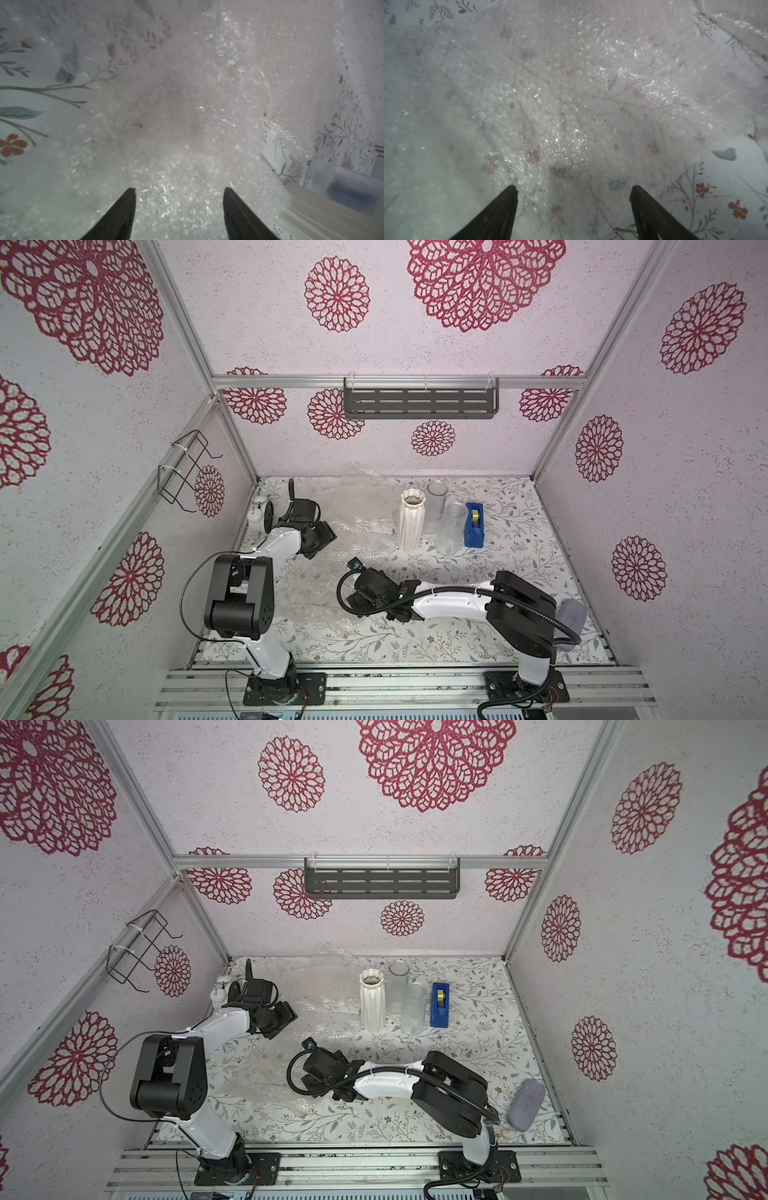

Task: Wrap vases in bubble wrap
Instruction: Adjust the bubble wrap at the center of the board.

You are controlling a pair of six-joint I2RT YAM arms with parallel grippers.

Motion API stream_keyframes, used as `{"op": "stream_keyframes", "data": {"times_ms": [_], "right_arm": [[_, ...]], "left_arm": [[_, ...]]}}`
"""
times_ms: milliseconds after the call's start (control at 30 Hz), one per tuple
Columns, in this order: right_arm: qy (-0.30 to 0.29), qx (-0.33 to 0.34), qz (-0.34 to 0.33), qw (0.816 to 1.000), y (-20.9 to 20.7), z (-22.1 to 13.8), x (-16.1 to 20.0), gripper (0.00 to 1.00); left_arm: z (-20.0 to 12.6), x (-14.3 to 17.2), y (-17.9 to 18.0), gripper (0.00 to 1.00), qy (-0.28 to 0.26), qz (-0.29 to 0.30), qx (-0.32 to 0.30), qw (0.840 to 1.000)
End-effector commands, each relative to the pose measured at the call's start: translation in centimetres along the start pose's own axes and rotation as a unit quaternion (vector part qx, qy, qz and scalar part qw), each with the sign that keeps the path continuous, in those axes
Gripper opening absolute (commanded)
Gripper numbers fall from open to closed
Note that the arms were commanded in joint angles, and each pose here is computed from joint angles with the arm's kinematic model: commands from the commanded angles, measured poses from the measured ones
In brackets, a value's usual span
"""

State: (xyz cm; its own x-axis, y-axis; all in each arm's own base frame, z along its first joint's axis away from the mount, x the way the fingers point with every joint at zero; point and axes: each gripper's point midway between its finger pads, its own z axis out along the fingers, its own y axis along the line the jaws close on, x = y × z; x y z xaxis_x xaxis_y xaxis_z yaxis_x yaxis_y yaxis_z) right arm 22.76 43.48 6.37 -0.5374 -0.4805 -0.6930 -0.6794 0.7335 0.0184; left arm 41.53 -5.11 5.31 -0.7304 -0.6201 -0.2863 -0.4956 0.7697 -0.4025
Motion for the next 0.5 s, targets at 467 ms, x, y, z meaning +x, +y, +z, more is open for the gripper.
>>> {"op": "stream_keyframes", "data": {"times_ms": [467], "right_arm": [[0.038, 0.188, -0.003, 0.981, -14.1, 1.6, 2.0, 0.89]], "left_arm": [[-0.3, -1.5, 3.5, 0.72, -0.034, -0.062, 0.01, 0.997]]}}
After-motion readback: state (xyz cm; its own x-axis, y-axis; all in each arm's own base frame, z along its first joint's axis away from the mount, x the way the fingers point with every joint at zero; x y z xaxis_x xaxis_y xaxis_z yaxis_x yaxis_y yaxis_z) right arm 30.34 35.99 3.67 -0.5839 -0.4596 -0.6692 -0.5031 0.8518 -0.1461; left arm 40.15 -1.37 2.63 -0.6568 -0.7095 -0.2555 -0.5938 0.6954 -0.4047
